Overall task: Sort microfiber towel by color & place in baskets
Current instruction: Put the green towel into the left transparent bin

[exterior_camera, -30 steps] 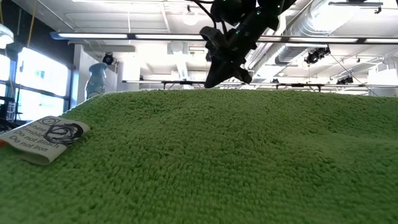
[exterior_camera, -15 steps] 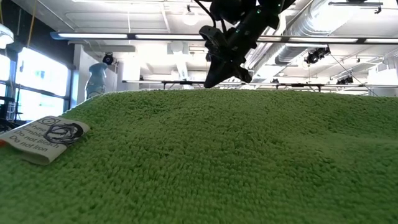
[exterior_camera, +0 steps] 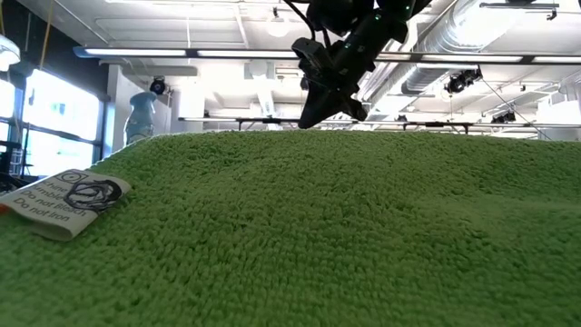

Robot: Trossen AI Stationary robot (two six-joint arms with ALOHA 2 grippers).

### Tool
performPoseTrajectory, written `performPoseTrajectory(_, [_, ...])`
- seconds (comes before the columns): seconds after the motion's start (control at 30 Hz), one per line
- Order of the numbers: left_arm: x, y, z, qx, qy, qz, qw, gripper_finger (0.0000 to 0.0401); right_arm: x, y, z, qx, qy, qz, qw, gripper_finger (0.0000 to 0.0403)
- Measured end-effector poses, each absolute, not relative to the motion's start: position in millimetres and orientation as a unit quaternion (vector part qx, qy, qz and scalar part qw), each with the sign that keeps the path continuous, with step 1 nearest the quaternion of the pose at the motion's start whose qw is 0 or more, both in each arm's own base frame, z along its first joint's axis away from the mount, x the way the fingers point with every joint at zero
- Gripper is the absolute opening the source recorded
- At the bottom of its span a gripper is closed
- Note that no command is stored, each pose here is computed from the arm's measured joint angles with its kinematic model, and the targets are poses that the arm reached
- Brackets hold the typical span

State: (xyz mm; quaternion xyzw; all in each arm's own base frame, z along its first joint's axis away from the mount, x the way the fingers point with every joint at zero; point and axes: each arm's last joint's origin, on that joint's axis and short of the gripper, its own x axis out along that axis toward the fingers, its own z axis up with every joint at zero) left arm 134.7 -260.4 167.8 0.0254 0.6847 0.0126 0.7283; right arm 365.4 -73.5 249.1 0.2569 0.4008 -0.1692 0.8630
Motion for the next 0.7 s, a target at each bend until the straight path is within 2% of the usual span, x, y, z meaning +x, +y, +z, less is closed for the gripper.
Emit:
performPoseTrajectory(0.2, [133, -260, 170, -0.003, 0.675, 0.043, 0.737, 0.0, 365, -73, 249, 0.252, 0.404, -0.156, 0.865, 0.0])
performPoseTrajectory(0.37, [126, -254, 186, -0.04, 0.664, 0.057, 0.745, 0.0008, 365, -73, 249, 0.25, 0.405, -0.155, 0.866, 0.0])
performPoseTrajectory(0.7, [115, -228, 244, -0.123, 0.617, 0.016, 0.777, 0.0066, 365, -73, 249, 0.25, 0.405, -0.155, 0.866, 0.0])
